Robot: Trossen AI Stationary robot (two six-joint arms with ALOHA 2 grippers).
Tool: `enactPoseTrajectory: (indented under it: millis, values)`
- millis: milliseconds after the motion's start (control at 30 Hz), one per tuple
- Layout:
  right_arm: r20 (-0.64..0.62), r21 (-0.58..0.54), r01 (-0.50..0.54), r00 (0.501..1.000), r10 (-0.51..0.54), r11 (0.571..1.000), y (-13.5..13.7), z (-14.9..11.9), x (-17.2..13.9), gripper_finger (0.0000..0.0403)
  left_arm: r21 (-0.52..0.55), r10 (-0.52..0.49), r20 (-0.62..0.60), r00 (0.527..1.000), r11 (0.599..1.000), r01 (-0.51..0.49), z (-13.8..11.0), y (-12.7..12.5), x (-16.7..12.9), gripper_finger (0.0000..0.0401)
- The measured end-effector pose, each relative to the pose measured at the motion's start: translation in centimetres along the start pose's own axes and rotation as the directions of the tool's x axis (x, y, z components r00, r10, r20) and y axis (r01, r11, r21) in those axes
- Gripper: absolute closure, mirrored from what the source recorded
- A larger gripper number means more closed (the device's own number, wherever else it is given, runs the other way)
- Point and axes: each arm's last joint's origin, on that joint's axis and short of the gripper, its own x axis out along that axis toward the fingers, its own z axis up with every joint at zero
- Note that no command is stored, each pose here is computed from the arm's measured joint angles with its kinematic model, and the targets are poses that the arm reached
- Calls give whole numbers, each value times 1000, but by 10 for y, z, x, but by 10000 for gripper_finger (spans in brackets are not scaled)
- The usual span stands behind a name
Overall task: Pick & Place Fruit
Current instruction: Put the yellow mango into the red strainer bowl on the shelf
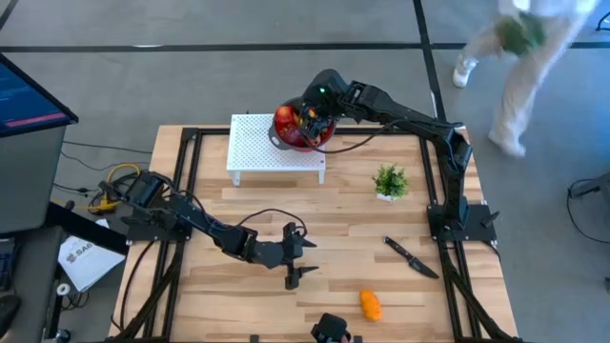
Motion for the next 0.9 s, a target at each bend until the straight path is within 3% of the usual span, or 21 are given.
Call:
enactPoseTrajectory:
  millis: [267,400,533,667,767,900]
  values:
    - [0,-14,0,1000,0,1000,0,0,0,127,0,0,0,1000,1000,0,0,0,0,105]
    - [-24,-58,2,1000,-3,998,14,-1,-12,127,0,0,0,1000,1000,0,0,0,0,105]
    - [6,-158,-22,1000,23,987,49,3,-45,127,3,-3,-4,1000,1000,3,-2,-1,-1,105]
    - [-2,-312,-37,999,38,949,97,-10,-66,127,-26,0,-21,1000,1000,-1,-9,1,-2,105]
    - [-2,-398,-56,998,60,916,129,-30,-88,127,-45,5,-37,999,999,-7,-16,4,-4,105]
    - [-22,-468,-99,995,101,878,162,-75,-104,127,-57,7,-40,999,998,-9,-19,5,-4,105]
